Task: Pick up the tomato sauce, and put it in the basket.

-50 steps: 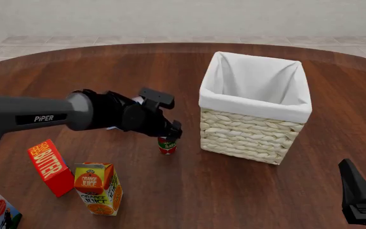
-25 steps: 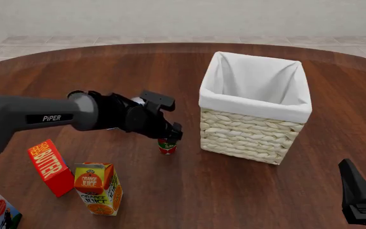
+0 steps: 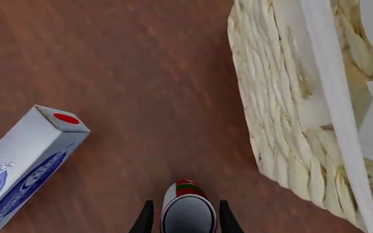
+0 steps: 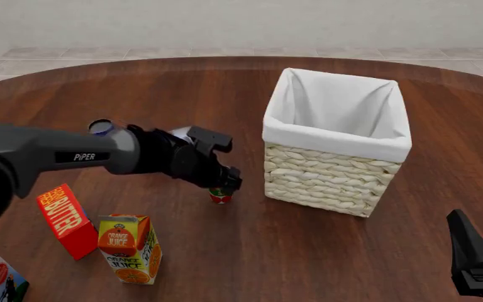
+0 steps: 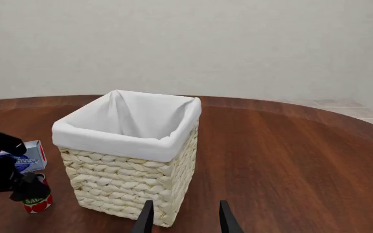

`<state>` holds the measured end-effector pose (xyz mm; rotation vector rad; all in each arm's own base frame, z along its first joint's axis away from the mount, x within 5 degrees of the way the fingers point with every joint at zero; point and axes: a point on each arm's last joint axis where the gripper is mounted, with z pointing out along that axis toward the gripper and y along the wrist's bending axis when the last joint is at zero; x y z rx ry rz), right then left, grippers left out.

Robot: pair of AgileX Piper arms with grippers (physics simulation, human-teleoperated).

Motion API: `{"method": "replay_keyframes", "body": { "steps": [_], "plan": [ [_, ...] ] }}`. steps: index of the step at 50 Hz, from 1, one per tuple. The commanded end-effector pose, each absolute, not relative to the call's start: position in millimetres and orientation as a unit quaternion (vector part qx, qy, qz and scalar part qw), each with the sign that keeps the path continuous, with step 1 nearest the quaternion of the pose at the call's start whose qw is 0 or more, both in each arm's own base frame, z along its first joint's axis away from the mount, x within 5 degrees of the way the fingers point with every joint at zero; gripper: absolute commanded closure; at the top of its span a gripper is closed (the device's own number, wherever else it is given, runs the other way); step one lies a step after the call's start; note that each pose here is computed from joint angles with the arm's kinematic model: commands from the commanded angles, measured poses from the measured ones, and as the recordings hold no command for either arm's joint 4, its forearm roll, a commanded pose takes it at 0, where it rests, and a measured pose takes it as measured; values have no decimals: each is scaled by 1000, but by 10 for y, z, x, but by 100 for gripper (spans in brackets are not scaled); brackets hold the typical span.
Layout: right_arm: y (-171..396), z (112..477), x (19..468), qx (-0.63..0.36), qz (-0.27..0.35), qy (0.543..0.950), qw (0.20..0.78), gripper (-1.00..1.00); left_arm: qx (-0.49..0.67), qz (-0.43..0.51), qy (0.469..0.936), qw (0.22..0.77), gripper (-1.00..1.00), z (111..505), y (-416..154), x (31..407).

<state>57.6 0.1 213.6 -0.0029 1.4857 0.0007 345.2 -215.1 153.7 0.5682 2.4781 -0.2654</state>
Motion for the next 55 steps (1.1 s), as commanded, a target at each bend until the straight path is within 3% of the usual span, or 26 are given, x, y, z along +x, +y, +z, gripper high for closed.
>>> {"method": "replay_keyframes", "body": {
  "steps": [1,3,4,38,55],
  "plan": [
    [1,2137,575,-1,0,676,737,-100,211,-99,930,284,-100,1477,-2165,3453],
    [2,2137,575,-1,0,676,737,-100,210,-99,930,285,-100,1482,-2152,3466],
    [1,2137,575,-1,0,676,737,-100,211,-99,929,286,100,1492,-2157,3463],
    [1,2137,575,-1,0,676,737,-100,243,-112,914,304,100,1904,-2157,3072],
    [1,2137,575,-1,0,676,737,-100,257,-131,897,334,100,2450,-2082,2716]
  ]
}}
